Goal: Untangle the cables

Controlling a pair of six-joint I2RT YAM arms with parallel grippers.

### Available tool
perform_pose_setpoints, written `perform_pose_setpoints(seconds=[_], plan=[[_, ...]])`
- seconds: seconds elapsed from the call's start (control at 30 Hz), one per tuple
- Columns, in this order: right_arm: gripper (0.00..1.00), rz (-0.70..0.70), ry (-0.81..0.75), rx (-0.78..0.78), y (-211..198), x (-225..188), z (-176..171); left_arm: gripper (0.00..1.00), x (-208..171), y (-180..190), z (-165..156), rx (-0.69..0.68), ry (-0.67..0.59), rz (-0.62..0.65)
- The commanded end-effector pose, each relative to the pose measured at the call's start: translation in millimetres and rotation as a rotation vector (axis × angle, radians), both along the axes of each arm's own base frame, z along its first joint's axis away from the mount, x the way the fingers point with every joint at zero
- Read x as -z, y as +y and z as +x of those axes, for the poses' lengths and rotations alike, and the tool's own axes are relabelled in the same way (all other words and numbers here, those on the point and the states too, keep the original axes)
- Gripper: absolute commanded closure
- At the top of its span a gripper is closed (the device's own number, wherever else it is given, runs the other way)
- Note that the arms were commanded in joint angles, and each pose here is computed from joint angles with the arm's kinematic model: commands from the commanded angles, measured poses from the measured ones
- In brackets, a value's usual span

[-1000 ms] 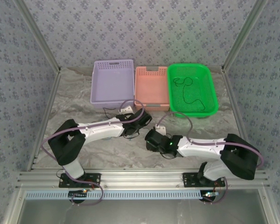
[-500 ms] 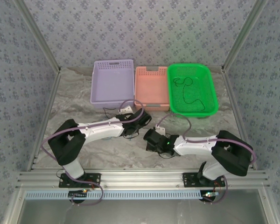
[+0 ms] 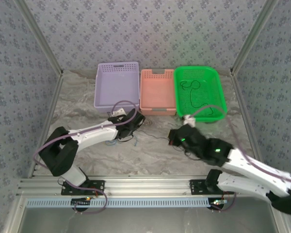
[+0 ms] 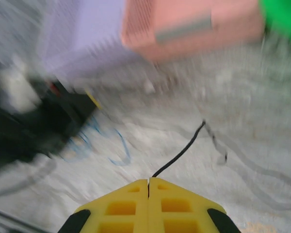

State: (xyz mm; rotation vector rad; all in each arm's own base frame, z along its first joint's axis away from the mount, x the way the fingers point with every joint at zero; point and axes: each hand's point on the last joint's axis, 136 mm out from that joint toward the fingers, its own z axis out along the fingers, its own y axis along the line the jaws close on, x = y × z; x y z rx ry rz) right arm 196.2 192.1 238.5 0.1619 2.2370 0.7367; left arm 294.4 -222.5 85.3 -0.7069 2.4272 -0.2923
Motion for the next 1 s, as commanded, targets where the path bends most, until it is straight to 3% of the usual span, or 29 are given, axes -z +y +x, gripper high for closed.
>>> perform_pose_setpoints(seconds=[0.0, 0.17, 0.43, 0.6, 0.83, 0.97], plan=[[1.00, -0.037, -0.106, 0.042, -48, -62, 11, 1.00, -7, 5, -10, 0.058, 0.006, 0.022], [1.00, 0.137, -0.244, 0.106, -78, -179, 63, 1.00, -12, -10, -24, 0.111, -0.011, 0.026], [1.00, 0.257, -0.450, 0.150, -123, -295, 147, 1.00, -43, -57, -59, 0.268, -0.080, 0.010], [1.00, 0.272, -0.520, 0.172, -147, -331, 181, 1.00, -54, -93, -90, 0.380, -0.099, 0.005], [1.00, 0.308, -0.537, 0.183, -174, -339, 229, 1.00, -76, -138, -122, 0.509, -0.173, 0.017], [1.00, 0.330, -0.518, 0.166, -180, -335, 248, 1.00, -89, -157, -124, 0.550, -0.204, -0.012]])
